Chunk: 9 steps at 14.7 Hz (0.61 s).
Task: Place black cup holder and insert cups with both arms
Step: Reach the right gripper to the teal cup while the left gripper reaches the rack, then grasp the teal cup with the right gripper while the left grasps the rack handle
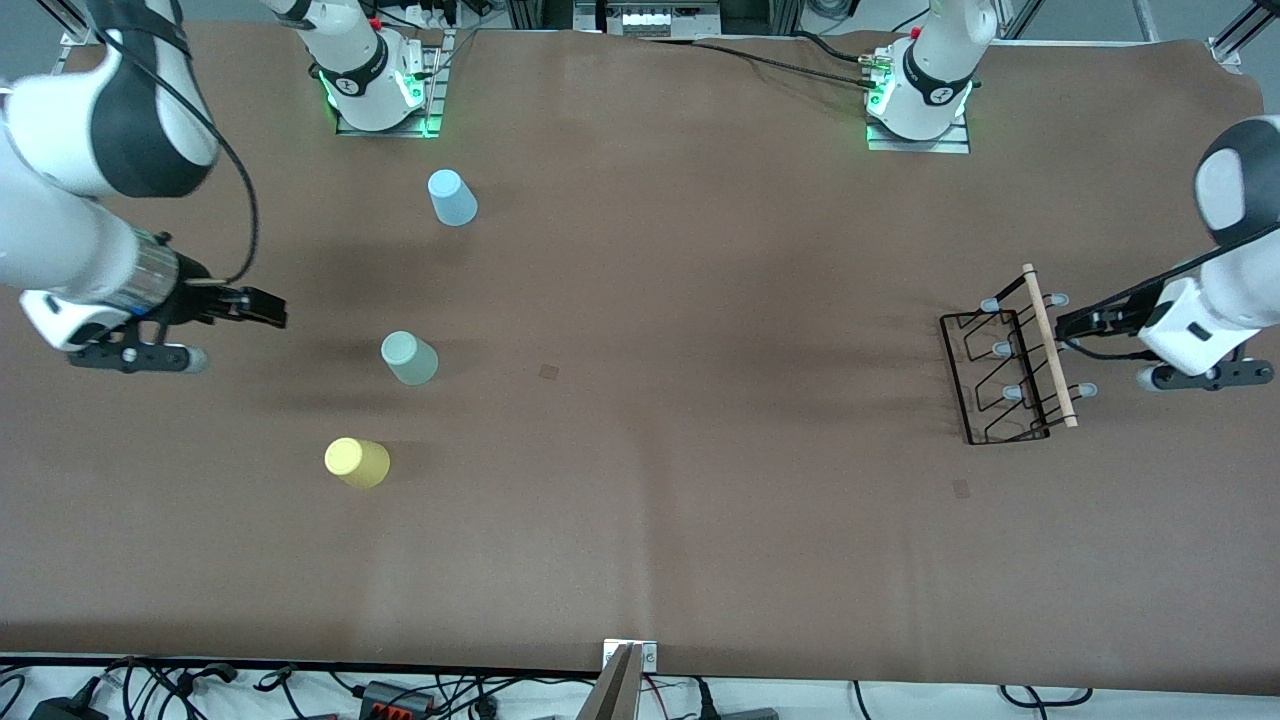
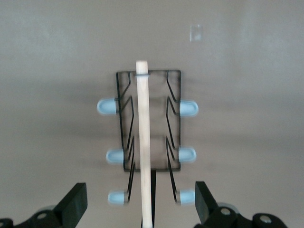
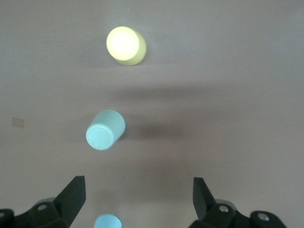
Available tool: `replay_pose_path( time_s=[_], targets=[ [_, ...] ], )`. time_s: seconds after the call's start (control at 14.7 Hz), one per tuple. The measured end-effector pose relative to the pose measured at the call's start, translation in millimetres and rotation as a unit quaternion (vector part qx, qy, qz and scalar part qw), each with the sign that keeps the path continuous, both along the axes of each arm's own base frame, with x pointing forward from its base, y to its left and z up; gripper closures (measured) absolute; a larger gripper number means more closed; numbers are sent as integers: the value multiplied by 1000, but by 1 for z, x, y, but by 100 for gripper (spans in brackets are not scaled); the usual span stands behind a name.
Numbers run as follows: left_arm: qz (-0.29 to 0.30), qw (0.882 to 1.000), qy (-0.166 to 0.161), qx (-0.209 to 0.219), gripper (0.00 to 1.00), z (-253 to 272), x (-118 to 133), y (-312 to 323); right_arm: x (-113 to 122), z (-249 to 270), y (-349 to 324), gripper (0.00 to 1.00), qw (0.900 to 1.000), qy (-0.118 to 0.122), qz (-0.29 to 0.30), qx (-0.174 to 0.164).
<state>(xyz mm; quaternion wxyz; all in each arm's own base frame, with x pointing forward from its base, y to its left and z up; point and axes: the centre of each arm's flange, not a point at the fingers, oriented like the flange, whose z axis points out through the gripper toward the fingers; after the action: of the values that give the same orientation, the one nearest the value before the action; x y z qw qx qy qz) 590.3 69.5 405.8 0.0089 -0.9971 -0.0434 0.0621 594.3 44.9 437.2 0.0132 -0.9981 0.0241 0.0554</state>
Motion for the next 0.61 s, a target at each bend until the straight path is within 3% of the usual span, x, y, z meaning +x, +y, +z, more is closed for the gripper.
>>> replay_pose_path(
  time_s=[0.34,0.54,0.61],
  targets=[
    [-11,999,-49,3,0,-60,-13,-3,-29,-96,46,0,999,-39,-18,15],
    [-28,998,-51,2,4,-75,-20,-1,-42,-133,76,0,999,-45,-10,14],
    [-27,998,-48,1,10,-76,-22,0,-40,-140,80,0,999,-51,-7,15]
  ],
)
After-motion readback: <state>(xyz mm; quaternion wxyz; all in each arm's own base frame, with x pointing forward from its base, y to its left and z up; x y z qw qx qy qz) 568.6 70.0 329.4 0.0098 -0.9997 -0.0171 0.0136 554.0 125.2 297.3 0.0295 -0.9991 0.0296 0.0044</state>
